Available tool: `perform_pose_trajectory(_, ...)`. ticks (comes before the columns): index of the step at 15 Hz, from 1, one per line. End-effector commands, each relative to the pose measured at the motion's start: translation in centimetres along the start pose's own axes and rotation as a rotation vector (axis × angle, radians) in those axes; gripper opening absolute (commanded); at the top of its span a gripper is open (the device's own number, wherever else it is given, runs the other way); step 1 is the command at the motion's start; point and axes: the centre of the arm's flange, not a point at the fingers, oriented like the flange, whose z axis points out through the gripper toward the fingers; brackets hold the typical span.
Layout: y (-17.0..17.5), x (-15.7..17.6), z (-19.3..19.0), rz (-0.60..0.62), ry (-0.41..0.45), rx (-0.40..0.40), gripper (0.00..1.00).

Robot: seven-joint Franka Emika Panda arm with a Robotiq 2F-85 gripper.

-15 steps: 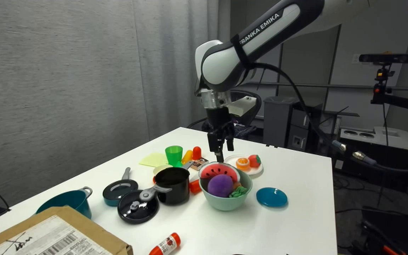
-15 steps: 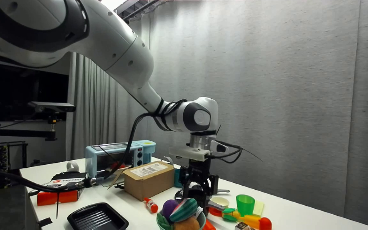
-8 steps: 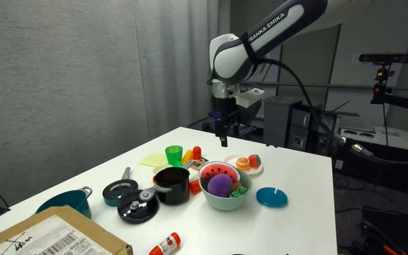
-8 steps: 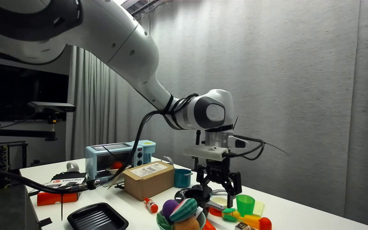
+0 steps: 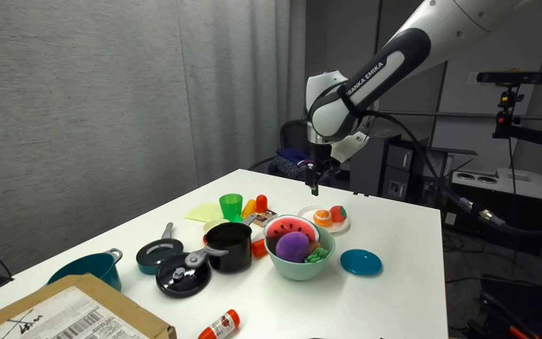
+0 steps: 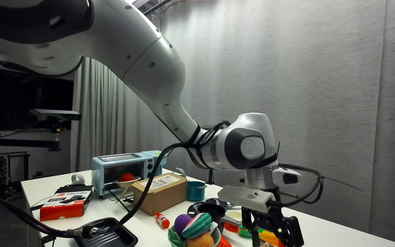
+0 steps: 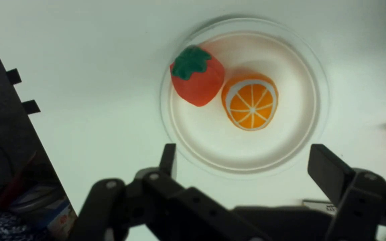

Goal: Pick up the fruits plush toys from the plate and put them in the bowl

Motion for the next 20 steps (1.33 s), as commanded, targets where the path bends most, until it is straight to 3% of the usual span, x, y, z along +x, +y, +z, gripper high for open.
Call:
perform_pose_trajectory(1, 0.8, -1.1, 3.2, 0.049, -0.055, 0.001, 1.0)
perform_pose_trajectory(5, 1.4, -1.9, 5.8, 0.081, -0.135, 0.114, 1.0)
perform_pose_trajectory(9, 2.4, -2.4, 7.0, 0.131, -0.154, 0.208, 1.0)
perform_pose_trajectory(13, 3.2, -2.5, 7.4, 0.159, -0.135, 0.236, 1.0)
perform_pose_trajectory(20, -5.5, -1.6, 7.3, 0.152, -0.071, 0.24, 1.0)
